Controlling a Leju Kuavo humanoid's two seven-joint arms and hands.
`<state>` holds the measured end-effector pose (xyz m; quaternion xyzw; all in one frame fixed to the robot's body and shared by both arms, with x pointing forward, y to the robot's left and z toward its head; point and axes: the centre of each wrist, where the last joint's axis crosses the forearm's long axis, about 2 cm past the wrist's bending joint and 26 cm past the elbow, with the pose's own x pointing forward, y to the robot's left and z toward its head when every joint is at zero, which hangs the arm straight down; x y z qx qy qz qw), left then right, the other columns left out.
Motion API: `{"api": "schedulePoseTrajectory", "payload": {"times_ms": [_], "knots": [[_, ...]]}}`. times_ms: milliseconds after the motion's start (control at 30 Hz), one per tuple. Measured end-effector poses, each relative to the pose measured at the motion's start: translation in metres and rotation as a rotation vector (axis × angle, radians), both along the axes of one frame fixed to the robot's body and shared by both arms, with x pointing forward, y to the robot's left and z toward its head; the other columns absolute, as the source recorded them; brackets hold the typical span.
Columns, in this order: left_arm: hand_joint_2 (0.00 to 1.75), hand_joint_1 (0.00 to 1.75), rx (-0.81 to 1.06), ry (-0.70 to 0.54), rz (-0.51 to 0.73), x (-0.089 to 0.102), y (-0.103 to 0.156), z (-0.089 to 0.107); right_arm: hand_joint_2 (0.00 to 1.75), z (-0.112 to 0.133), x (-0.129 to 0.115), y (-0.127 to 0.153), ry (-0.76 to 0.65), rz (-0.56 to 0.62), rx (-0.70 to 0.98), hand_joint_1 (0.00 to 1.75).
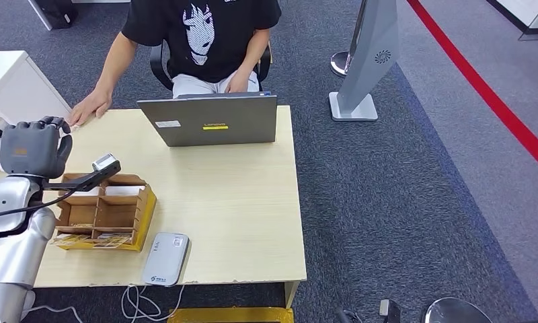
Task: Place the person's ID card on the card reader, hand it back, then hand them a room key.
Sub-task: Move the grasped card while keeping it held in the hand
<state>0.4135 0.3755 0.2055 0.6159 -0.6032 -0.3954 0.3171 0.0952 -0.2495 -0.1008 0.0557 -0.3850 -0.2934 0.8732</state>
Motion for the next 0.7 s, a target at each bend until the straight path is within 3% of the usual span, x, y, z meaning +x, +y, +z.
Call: {"api": "schedulePoseTrajectory", "payload": {"times_ms": [133, 267, 467, 700], "knots": [[1.75, 1.75, -0.110, -0.117, -0.087, -0.021, -0.017, -0.010, 1.75, -0.001, -0.003, -0.001, 0.001, -0.024, -0.003, 0.00], [1.75, 1.75, -0.234, -0.195, -0.204, -0.067, -0.053, -0.038, 1.75, -0.003, -0.012, -0.002, 0.006, -0.061, -0.006, 0.00], [1.75, 1.75, -0.327, -0.179, -0.292, -0.137, -0.101, -0.069, 1.75, -0.005, -0.023, -0.003, 0.017, -0.105, -0.009, 0.00], [1.75, 1.75, -0.377, -0.170, -0.332, -0.166, -0.124, -0.075, 1.75, -0.005, -0.026, -0.004, 0.024, -0.124, -0.008, 0.00]]}}
